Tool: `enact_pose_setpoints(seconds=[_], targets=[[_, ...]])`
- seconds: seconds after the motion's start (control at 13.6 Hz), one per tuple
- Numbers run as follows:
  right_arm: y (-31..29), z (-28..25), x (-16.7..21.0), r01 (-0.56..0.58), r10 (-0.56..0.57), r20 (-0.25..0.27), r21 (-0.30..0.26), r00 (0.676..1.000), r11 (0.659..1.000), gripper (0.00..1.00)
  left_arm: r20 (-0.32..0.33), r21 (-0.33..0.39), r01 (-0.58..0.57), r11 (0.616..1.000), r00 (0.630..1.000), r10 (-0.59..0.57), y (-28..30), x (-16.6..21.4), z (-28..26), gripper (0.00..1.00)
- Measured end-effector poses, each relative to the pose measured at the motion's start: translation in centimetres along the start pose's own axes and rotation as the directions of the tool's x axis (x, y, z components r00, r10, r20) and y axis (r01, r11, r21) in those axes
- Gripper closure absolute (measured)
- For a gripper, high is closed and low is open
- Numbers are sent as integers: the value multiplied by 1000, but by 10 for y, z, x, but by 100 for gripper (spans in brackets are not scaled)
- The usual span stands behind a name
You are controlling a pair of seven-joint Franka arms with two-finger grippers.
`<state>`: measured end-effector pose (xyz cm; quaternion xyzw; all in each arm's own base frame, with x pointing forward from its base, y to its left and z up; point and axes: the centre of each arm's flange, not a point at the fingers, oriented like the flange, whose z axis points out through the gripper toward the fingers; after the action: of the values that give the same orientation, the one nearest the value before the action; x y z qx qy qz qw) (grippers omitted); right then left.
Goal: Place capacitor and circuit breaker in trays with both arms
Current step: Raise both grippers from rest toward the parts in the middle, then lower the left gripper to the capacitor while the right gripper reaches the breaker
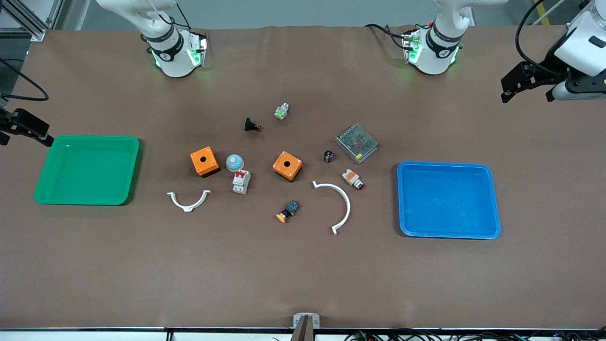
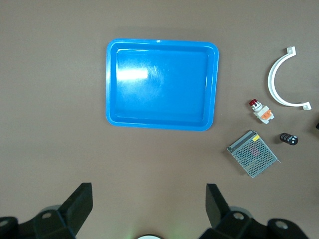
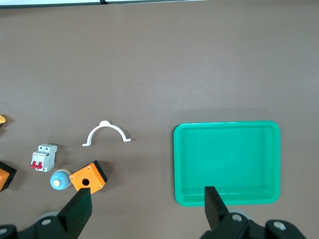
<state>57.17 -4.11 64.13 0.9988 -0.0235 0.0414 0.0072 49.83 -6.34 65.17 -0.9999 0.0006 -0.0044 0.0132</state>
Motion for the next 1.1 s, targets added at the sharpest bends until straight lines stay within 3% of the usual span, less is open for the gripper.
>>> enact_pose_setpoints(seconds=[0.37,0.66,0.88,1.1], targets=[[0,0,0,0,0,0,0,1000,1000,0,4,-1,-1,1000,1000,1,1,4,-2,0],[-3,0,0,6,-6,0,1,1000,1000,0,51,13,-34,999,998,33,18,24,15,0],[-15,9,4,26,-26,19,4,999,1000,0,93,7,-102,995,991,101,92,45,65,0],[-43,46,18,71,-71,75,6,995,997,0,95,-15,-26,1000,995,28,178,49,119,0]])
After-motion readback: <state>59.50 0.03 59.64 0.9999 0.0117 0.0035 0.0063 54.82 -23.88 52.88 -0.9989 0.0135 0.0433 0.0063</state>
